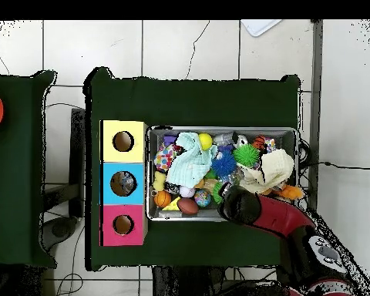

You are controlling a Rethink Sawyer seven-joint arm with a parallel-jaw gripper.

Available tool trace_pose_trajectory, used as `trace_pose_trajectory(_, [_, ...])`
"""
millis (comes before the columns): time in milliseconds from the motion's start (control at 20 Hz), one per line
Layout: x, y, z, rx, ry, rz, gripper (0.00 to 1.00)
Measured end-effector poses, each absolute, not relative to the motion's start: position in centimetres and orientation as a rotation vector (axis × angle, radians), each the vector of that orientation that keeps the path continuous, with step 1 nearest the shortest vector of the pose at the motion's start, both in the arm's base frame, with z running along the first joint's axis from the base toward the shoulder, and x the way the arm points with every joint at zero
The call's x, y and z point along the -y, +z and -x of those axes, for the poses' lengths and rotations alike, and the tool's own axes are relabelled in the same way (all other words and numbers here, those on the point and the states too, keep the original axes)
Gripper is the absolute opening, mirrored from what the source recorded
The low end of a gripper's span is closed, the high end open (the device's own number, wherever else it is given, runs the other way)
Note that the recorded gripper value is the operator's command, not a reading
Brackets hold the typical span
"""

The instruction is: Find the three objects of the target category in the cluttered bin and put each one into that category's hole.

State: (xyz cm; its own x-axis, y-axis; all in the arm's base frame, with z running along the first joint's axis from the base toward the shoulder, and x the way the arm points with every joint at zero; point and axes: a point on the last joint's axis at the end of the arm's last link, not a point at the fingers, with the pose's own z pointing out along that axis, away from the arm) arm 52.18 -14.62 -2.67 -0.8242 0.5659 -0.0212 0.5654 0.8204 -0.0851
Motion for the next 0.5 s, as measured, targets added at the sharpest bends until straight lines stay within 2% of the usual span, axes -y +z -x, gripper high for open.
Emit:
trace_pose_trajectory(250, [13.8, -0.2, -53.0, 2.978, 0.164, 0.889, 0.00])
trace_pose_trajectory(300, [13.4, 1.5, -53.3, 2.952, 0.179, 0.872, 0.00])
trace_pose_trajectory(500, [12.8, 4.2, -53.7, 2.913, 0.197, 0.858, 0.00])
